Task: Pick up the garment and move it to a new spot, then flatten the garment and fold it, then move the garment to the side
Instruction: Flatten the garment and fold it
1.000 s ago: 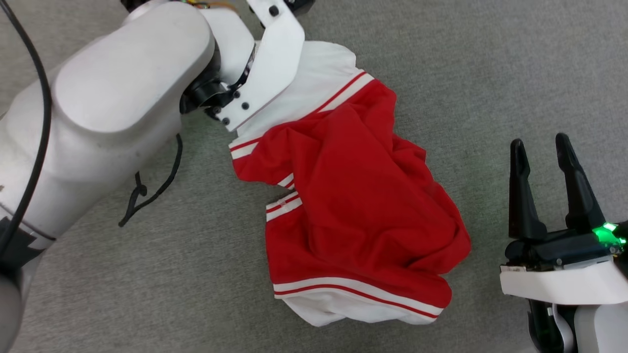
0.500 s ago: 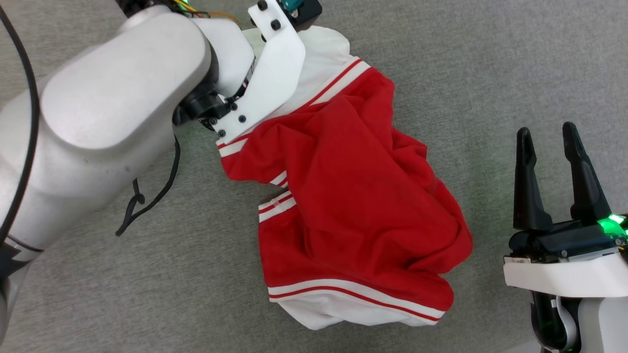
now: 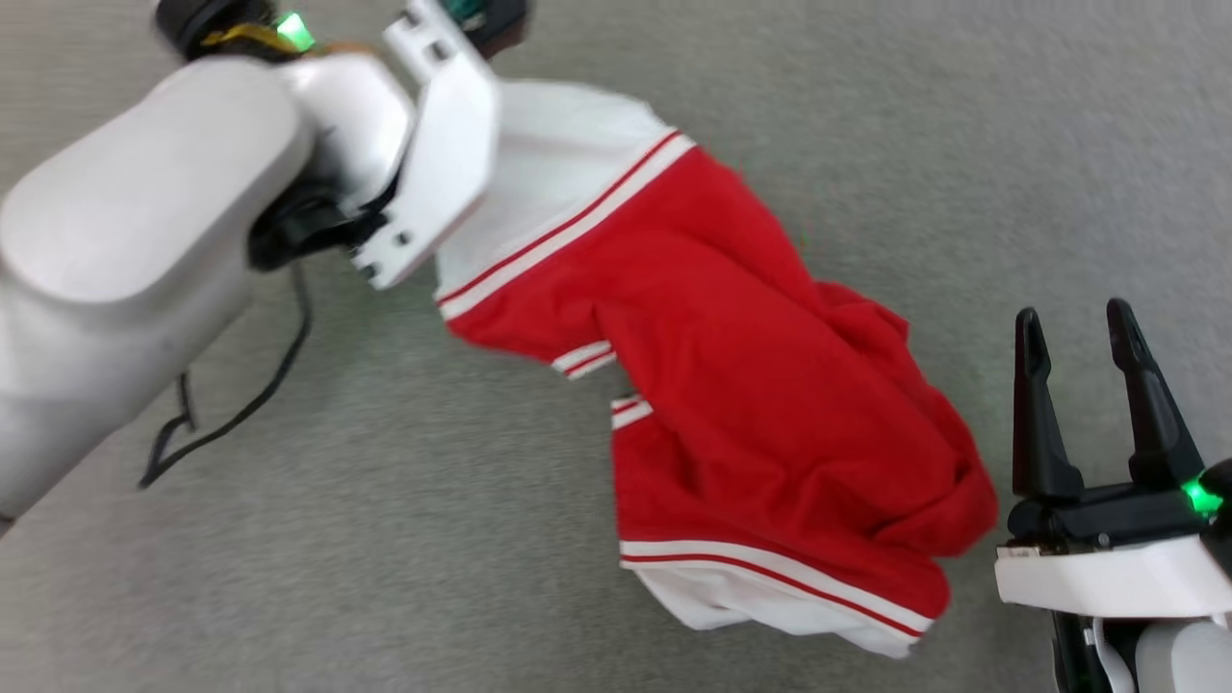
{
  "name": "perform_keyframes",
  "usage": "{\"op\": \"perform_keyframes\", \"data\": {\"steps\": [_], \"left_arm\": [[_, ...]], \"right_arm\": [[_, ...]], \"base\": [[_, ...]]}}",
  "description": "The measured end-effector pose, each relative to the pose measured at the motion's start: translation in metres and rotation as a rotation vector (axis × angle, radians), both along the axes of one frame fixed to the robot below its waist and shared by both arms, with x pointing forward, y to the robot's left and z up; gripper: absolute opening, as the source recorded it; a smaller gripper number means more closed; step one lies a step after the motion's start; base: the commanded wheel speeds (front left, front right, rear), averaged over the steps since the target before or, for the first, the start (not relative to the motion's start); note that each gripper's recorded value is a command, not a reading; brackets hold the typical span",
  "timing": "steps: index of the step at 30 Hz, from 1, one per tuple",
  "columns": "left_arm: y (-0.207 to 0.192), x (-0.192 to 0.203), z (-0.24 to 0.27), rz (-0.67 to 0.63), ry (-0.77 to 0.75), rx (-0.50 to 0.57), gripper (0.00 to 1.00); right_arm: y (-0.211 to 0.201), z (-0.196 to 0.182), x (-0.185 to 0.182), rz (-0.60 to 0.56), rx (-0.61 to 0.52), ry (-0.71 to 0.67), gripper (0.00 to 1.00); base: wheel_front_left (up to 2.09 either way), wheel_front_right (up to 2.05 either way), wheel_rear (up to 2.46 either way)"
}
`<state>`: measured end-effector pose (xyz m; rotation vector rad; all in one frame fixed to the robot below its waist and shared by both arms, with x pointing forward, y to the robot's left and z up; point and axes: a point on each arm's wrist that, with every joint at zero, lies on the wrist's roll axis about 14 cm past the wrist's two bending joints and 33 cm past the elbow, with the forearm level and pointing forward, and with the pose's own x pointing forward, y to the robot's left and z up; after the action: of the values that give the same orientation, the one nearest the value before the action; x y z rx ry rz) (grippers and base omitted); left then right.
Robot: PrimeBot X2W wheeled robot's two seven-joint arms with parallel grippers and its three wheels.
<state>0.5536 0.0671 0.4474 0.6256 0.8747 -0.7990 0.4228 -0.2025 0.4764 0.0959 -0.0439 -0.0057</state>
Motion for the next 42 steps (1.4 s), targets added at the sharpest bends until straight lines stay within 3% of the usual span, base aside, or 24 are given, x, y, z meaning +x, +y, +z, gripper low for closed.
{"op": "perform_keyframes", "data": {"steps": [11, 14, 20, 21, 22, 26, 33, 34, 35, 37, 42], "left_arm": [[0.196, -0.051, -0.023, 0.481, 0.077, 0.178, 0.0], [0.218, -0.069, -0.046, 0.562, 0.142, 0.193, 0.0], [0.221, -0.084, -0.077, 0.626, 0.201, 0.15, 0.0], [0.22, -0.081, -0.077, 0.63, 0.184, 0.135, 0.05], [0.22, -0.077, -0.076, 0.632, 0.152, 0.114, 1.0], [0.205, -0.052, -0.052, 0.585, -0.051, -0.013, 1.0], [0.194, -0.025, 0.043, 0.502, -0.547, -0.223, 1.0], [0.194, -0.025, 0.043, 0.502, -0.547, -0.223, 1.0], [0.186, -0.029, 0.067, 0.485, -0.68, -0.289, 1.0], [0.185, -0.039, 0.083, 0.488, -0.789, -0.319, 1.0], [0.183, -0.063, 0.11, 0.596, -0.947, -0.381, 1.0]], "right_arm": [[0.038, 0.017, 0.004, 0.11, 0.019, -0.055, 1.0], [0.037, 0.015, 0.003, 0.108, 0.016, -0.046, 1.0], [0.031, 0.01, 0.0, 0.089, 0.008, -0.031, 1.0], [0.03, 0.01, -0.001, 0.088, 0.007, -0.03, 1.0], [0.03, 0.01, -0.001, 0.087, 0.007, -0.03, 1.0], [0.023, 0.019, -0.006, 0.069, -0.004, -0.05, 1.0], [0.017, 0.062, -0.018, 0.052, -0.086, -0.163, 1.0], [0.017, 0.062, -0.018, 0.052, -0.086, -0.163, 1.0], [0.02, 0.079, -0.019, 0.061, -0.124, -0.214, 1.0], [0.03, 0.099, -0.017, 0.086, -0.167, -0.274, 1.0], [0.057, 0.124, -0.01, 0.188, -0.259, -0.363, 1.0]], "base": [[0.0, 0.0, 0.0], [0.0, 0.0, 0.0], [0.0, 0.0, 0.0], [0.0, 0.0, 0.0], [0.0, 0.0, 0.0], [0.0, 0.0, 0.0], [0.0, 0.0, 0.0], [0.0, 0.0, 0.0], [0.0, 0.0, 0.0], [0.0, 0.0, 0.0], [0.0, 0.0, 0.0]]}}
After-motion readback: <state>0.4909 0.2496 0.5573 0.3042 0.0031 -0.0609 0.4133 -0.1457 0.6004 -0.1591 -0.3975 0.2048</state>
